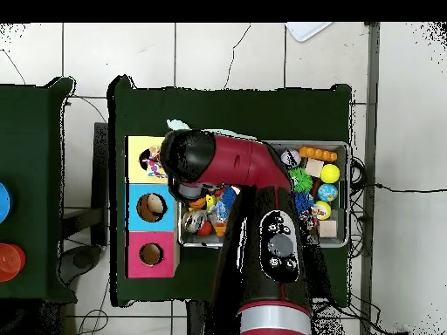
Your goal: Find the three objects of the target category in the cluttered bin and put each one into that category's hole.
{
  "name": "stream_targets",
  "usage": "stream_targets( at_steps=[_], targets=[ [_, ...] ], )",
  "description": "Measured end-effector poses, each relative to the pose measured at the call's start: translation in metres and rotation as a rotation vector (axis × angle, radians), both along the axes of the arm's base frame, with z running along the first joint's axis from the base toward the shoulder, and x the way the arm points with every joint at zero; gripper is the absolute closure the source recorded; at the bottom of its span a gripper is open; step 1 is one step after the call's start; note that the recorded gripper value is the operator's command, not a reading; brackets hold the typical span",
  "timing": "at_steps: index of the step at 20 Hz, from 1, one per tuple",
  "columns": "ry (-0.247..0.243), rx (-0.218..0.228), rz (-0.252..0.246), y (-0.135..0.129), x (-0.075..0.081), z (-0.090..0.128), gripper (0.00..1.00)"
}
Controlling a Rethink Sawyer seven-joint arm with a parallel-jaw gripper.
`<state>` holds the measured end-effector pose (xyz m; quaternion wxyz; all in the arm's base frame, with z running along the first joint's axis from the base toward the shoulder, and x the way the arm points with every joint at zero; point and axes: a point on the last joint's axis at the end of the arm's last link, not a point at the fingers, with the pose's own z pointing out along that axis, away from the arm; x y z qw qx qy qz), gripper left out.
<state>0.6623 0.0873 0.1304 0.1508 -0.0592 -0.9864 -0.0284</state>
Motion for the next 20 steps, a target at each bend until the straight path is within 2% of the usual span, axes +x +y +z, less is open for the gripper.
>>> stream_targets(
  at_steps=[3,8,11,20],
  targets=[
    [-0.026,0.007,0.006,0.008,-0.008,-0.013,1.0],
    [-0.076,0.008,0.01,0.014,-0.006,-0.028,1.0],
    [-0.103,0.007,0.014,0.017,-0.004,-0.044,1.0],
    [-0.083,0.01,0.051,0.044,-0.008,-0.074,1.0]
  ],
)
